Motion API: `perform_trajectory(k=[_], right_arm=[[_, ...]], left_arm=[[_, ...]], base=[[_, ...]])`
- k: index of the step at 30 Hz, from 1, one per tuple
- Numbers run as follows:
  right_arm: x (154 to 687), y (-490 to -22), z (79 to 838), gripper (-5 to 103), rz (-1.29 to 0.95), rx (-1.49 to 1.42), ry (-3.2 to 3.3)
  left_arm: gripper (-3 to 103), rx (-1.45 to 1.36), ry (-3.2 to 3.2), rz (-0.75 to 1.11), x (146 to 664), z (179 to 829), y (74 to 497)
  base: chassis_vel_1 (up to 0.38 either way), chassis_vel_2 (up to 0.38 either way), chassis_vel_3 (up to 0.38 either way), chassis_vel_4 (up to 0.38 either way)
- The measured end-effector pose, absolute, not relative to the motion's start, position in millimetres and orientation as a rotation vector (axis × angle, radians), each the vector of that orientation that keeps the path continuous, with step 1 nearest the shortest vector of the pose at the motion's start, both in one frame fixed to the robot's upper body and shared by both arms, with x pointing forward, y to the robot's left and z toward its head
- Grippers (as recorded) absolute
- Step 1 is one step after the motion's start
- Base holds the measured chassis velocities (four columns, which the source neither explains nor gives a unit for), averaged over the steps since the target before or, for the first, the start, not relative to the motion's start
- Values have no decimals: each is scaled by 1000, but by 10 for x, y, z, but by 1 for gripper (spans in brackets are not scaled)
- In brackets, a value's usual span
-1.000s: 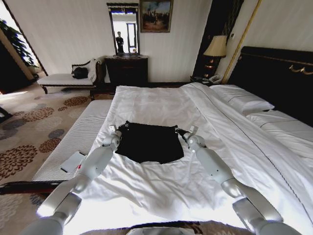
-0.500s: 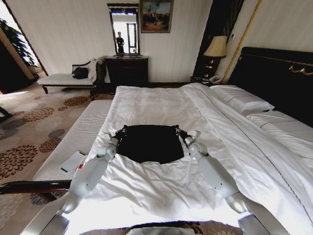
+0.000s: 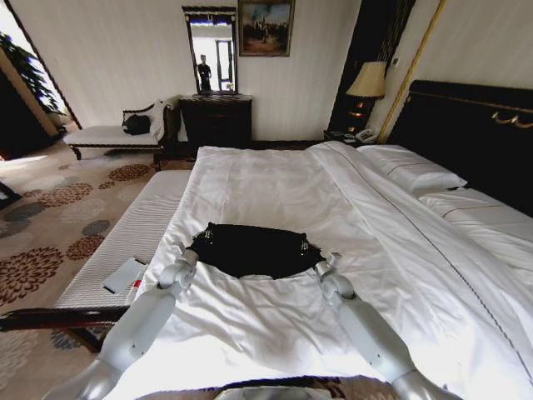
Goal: Fold the clothes on the bed.
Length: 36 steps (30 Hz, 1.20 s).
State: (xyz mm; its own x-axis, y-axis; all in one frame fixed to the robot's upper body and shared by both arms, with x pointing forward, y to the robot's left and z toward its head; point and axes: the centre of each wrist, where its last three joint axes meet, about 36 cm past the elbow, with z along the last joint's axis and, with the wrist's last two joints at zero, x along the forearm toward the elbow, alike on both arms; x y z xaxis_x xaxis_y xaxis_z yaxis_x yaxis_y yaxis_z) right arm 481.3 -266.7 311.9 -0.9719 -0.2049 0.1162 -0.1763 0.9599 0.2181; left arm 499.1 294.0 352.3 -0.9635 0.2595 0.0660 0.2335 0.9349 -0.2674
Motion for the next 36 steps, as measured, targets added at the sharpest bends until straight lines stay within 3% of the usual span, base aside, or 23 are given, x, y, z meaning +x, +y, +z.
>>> perform_trajectory(k=[21,24,26,28,32,33,35,36], right_arm=[[4328,-2594,2912,-2,-201,356,-3041],[4233,-2613,2860,14,-184,378,-3036],[4209,-2614,2846,14,-182,383,-3036],[4163,-2611,2824,25,-184,397,-3036],[4083,-2593,2823,41,-186,429,-3040],[4032,-2587,2834,47,-188,437,-3041],[3996,-2590,2851,47,-190,438,-3043],[3940,-2606,2880,52,-193,436,-3049]], left_arm=[[2,-311,-3014,331,4696,3295,3056],[2,-302,-3020,290,4613,3267,3088],[2,-302,-3022,267,4588,3256,3094],[1,-313,-3024,201,4531,3231,3096],[18,-332,-3038,159,4473,3255,3083],[18,-338,-3043,152,4454,3276,3078],[23,-340,-3050,144,4442,3300,3083],[28,-339,-3059,119,4425,3326,3106]], base=[[0,0,0,0],[0,0,0,0],[0,0,0,0],[0,0,0,0],[0,0,0,0],[0,0,0,0],[0,0,0,0],[0,0,0,0]])
